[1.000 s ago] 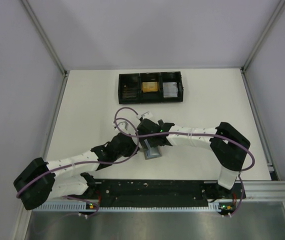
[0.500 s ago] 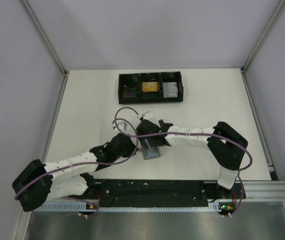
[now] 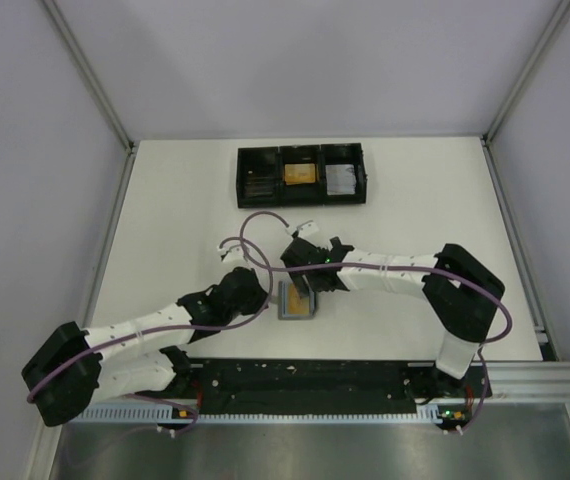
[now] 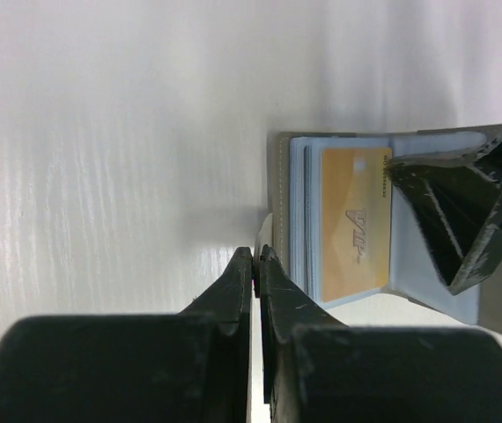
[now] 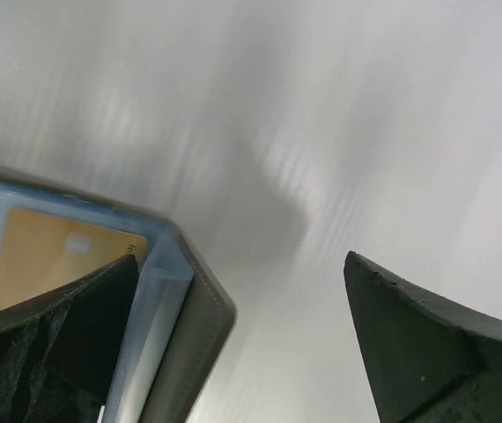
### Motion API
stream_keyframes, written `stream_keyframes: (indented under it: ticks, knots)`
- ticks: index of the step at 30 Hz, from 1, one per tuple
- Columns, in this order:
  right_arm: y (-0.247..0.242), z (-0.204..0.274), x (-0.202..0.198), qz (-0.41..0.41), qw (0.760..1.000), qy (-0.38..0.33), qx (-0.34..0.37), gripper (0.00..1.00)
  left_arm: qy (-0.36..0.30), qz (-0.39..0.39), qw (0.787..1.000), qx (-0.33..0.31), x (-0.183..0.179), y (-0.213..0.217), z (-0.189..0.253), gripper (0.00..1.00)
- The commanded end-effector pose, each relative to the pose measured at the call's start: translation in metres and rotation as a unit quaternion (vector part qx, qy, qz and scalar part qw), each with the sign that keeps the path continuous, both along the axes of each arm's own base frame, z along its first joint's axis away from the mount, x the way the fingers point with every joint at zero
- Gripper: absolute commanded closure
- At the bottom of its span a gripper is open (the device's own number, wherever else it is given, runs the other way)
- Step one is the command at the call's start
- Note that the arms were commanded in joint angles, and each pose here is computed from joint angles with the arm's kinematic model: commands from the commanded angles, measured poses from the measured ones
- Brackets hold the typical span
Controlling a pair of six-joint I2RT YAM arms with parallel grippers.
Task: Take the credit cards out of the card holder
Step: Open the card holder at the center of the board.
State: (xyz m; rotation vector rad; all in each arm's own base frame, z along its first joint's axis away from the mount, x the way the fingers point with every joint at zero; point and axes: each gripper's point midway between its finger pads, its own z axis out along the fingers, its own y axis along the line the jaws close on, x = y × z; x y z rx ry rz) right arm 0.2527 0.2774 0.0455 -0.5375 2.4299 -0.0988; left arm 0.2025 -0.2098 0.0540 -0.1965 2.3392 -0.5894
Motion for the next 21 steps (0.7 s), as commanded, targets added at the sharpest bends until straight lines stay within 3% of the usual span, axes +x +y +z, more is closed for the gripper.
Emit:
stream_keyframes:
  ticks: [1, 14, 16, 19, 21]
  knots:
    - [-0.023, 0.014, 0.003, -0.022, 1.000, -0.008, -0.006, 0.02, -0.011, 0.016, 1.000, 0.008, 0.005, 0.006, 0.001, 1.00]
    - [-0.041, -0.009, -0.005, -0.031, 0.999, 0.018, 0.033, 0.05, -0.005, 0.033, 0.999, 0.012, 0.006, 0.015, -0.005, 1.00]
    - [-0.041, -0.014, -0.008, -0.031, 0.997, 0.028, 0.061, 0.08, -0.006, 0.036, 0.999, 0.010, 0.007, 0.017, -0.004, 1.00]
    - [-0.038, -0.017, -0.010, -0.028, 0.994, 0.031, 0.098, 0.24, -0.008, 0.038, 0.999, 0.009, 0.008, 0.018, -0.001, 0.99]
    - [-0.036, -0.017, -0.011, -0.024, 0.994, 0.030, 0.106, 0.28, -0.008, 0.037, 0.999, 0.004, 0.008, 0.017, 0.002, 0.96]
